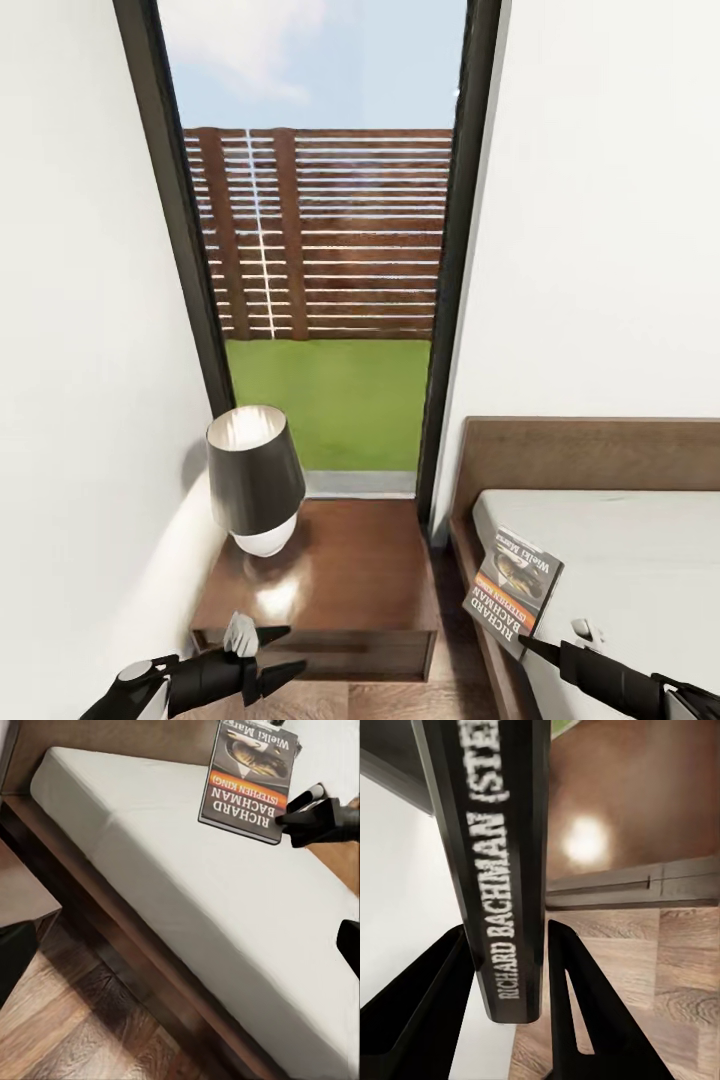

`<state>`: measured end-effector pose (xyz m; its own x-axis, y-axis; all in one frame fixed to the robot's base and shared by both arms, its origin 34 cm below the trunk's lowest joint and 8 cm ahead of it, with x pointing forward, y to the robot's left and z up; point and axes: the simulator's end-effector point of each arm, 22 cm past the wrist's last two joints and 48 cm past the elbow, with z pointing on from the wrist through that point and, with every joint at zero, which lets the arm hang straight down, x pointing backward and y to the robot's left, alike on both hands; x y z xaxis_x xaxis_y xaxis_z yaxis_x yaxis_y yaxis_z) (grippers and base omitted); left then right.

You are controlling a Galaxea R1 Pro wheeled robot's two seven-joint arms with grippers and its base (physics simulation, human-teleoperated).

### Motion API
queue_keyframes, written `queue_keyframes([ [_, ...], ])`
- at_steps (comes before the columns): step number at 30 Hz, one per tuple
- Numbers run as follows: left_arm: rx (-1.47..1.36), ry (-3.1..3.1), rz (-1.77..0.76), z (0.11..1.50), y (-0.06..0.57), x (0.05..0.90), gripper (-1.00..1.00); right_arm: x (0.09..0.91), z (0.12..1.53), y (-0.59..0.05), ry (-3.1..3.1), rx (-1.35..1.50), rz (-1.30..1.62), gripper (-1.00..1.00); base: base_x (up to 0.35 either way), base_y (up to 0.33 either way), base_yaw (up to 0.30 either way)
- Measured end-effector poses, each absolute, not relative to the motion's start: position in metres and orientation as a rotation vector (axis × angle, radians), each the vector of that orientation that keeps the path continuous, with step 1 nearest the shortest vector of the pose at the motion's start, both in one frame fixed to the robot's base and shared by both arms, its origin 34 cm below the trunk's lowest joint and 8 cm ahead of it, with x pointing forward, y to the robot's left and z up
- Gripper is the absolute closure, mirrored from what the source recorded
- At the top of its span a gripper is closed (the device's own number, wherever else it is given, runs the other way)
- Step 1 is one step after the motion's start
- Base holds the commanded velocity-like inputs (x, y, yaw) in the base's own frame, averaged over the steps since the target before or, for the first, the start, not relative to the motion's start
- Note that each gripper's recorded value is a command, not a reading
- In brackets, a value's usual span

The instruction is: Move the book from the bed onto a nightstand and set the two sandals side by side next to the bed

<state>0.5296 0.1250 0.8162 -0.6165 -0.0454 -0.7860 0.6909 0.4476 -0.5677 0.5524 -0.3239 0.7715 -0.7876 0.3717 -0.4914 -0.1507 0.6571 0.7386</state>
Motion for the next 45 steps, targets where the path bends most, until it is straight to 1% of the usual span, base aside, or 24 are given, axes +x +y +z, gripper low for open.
queue_keyframes([
  [3, 0.565, 1.903, -1.310, 0.828, 0.119, 0.521, -1.00, 0.553, 0.772, -0.324, 2.238, 0.175, 1.074, 1.00, 0.079, 0.000, 0.000],
  [10, 0.571, 1.804, -1.393, 0.879, 0.100, 0.537, -1.00, 0.553, 0.771, -0.324, 2.240, 0.174, 1.073, 1.00, 0.013, 0.000, 0.000],
  [25, 0.550, 1.794, -1.367, 0.886, 0.096, 0.546, -1.00, 0.556, 0.777, -0.321, 2.225, 0.167, 1.097, 1.00, 0.000, 0.000, 0.000],
  [32, 0.540, 1.807, -1.350, 0.882, 0.096, 0.549, -1.00, 0.581, 0.829, -0.294, 2.109, 0.043, 1.232, 1.00, 0.000, 0.000, 0.000],
  [43, 0.539, 1.808, -1.348, 0.882, 0.095, 0.549, -1.00, 0.585, 0.853, -0.278, 2.097, 0.048, 1.356, 1.00, 0.000, 0.000, 0.000],
  [45, 0.539, 1.808, -1.348, 0.882, 0.096, 0.549, -1.00, 0.583, 0.863, -0.271, 2.086, 0.052, 1.424, 1.00, 0.000, 0.000, 0.000],
])
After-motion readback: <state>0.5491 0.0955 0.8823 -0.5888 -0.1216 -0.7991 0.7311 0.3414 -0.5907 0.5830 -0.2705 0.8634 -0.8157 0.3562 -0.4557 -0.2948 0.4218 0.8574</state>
